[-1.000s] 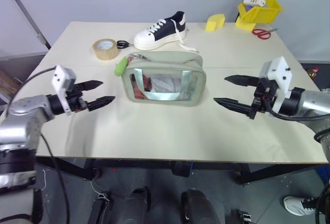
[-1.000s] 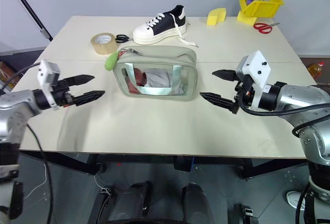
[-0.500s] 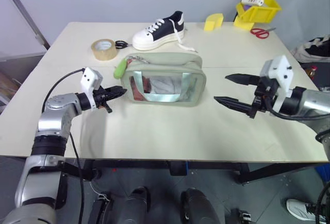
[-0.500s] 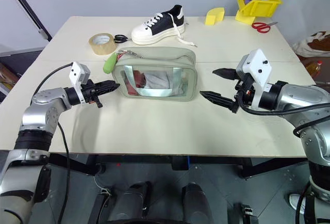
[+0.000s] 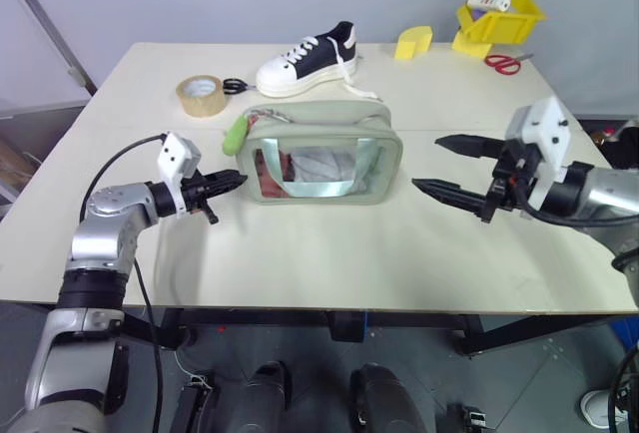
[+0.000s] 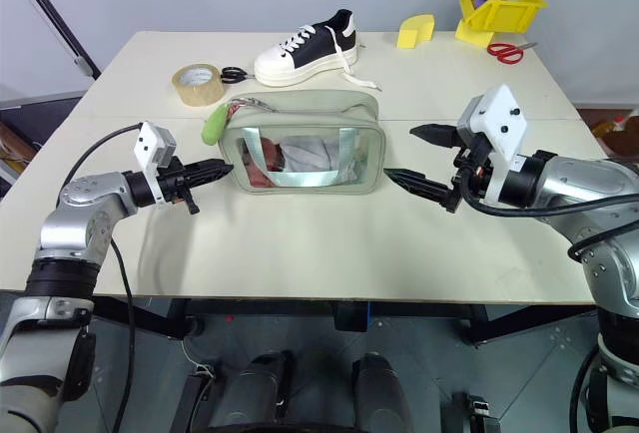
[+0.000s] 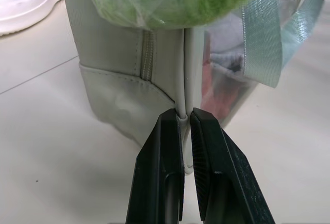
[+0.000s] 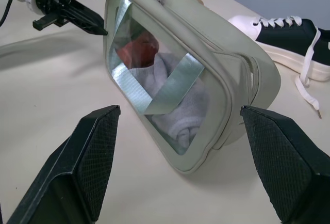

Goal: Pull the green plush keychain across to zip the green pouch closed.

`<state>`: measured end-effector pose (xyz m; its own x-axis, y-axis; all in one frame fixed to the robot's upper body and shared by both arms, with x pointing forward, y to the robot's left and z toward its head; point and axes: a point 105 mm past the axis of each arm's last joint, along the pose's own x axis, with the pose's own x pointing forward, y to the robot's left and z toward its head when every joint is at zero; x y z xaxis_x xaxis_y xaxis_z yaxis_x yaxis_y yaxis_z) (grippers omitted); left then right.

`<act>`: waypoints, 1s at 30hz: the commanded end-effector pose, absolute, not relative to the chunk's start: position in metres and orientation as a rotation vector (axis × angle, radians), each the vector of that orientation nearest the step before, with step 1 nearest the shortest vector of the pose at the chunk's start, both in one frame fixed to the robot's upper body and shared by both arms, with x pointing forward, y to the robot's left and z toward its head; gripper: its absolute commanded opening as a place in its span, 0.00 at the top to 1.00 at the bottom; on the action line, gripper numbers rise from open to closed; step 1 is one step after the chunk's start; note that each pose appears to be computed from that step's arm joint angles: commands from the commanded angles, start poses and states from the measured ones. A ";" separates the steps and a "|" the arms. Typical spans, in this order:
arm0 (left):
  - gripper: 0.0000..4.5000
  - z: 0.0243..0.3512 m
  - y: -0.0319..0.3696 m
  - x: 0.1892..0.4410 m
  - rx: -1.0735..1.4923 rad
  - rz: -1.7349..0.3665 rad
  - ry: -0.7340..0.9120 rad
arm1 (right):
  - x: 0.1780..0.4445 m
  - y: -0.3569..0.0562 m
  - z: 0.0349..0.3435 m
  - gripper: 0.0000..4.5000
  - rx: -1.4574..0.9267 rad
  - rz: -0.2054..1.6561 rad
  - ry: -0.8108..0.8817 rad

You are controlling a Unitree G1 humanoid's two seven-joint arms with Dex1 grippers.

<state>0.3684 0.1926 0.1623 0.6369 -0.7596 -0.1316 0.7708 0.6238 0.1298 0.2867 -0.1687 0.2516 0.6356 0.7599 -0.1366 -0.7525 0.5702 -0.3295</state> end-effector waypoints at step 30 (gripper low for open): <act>0.09 0.287 0.241 0.275 0.291 -1.143 0.012 | 0.341 -0.083 0.296 0.14 -0.689 1.060 -0.048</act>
<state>0.2852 0.2440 0.2693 0.4479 -0.8728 -0.1939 0.8900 0.4146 0.1896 0.3418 -0.0899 0.2869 0.5167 0.8096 -0.2783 -0.7992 0.3396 -0.4960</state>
